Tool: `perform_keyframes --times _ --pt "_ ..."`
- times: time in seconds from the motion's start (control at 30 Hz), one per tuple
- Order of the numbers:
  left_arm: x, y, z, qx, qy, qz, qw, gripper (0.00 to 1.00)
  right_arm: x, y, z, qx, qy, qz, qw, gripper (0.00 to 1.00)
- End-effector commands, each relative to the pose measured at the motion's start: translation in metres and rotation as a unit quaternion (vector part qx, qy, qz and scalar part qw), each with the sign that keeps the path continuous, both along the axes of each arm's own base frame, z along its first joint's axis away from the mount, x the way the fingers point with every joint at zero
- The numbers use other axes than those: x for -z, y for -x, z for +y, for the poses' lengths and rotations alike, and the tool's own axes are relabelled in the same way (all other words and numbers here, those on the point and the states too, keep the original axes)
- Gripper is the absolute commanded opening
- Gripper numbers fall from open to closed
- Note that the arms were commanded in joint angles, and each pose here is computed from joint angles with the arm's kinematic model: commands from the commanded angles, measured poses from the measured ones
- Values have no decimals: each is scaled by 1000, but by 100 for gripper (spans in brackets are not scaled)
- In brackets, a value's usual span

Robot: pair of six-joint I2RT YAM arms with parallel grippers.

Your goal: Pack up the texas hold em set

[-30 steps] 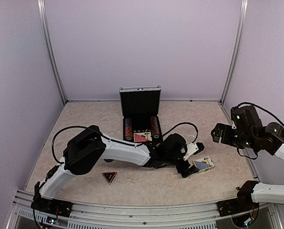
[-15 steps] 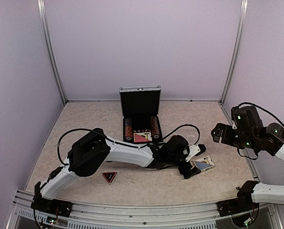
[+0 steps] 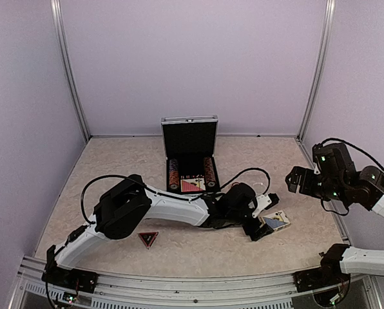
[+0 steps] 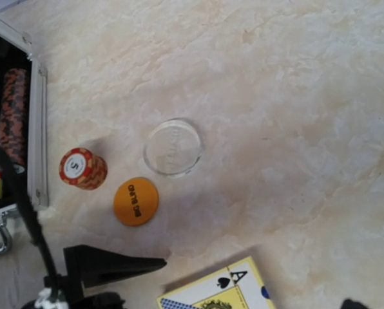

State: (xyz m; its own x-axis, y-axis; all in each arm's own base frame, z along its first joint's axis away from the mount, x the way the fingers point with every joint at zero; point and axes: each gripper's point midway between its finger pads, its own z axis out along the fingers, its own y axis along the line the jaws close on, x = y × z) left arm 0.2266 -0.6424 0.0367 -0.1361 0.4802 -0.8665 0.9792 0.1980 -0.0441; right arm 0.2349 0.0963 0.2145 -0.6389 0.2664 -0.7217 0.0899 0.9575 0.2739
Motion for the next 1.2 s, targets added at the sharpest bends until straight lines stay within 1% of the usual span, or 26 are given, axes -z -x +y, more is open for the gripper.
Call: perform_keyframes --times 0.0,0.27,0.3,0.5,0.53,0.67,0.83,0.9,0.97,1.0,1.17 --pt "15 -2 -2 -11 -9 0 1000 99 -5 -1 3 -7 -2 -13 1000 100" --pt "21 -4 -1 -22 -19 -26 999 98 -7 -3 5 -11 -2 -16 1000 100" --pt "22 -4 -1 -23 -18 -27 999 97 -6 -4 4 -10 -1 -16 1000 100" --pt "11 -3 0 -19 2 -36 999 80 -7 -4 5 -11 1 -17 1000 100" --pt "10 -3 1 -18 4 -37 999 79 -7 -4 5 -11 1 -16 1000 100" --pt "11 -4 10 -21 -5 -39 999 80 -6 -3 4 -12 3 -16 1000 100" --pt "-1 -9 40 -35 -2 -37 999 80 -4 -2 3 -12 2 -16 1000 100" --pt "-10 -11 48 -36 3 -42 998 85 -3 -3 4 -13 0 -18 1000 100" --pt "-17 -14 49 -31 2 -52 998 95 -3 -4 7 -18 -3 -18 1000 100" --pt "-18 -15 47 -26 -1 -56 998 98 -3 -4 9 -19 -4 -17 1000 100" --pt "-12 -18 33 -13 -11 -62 998 99 1 -5 8 -19 2 -12 1000 100"
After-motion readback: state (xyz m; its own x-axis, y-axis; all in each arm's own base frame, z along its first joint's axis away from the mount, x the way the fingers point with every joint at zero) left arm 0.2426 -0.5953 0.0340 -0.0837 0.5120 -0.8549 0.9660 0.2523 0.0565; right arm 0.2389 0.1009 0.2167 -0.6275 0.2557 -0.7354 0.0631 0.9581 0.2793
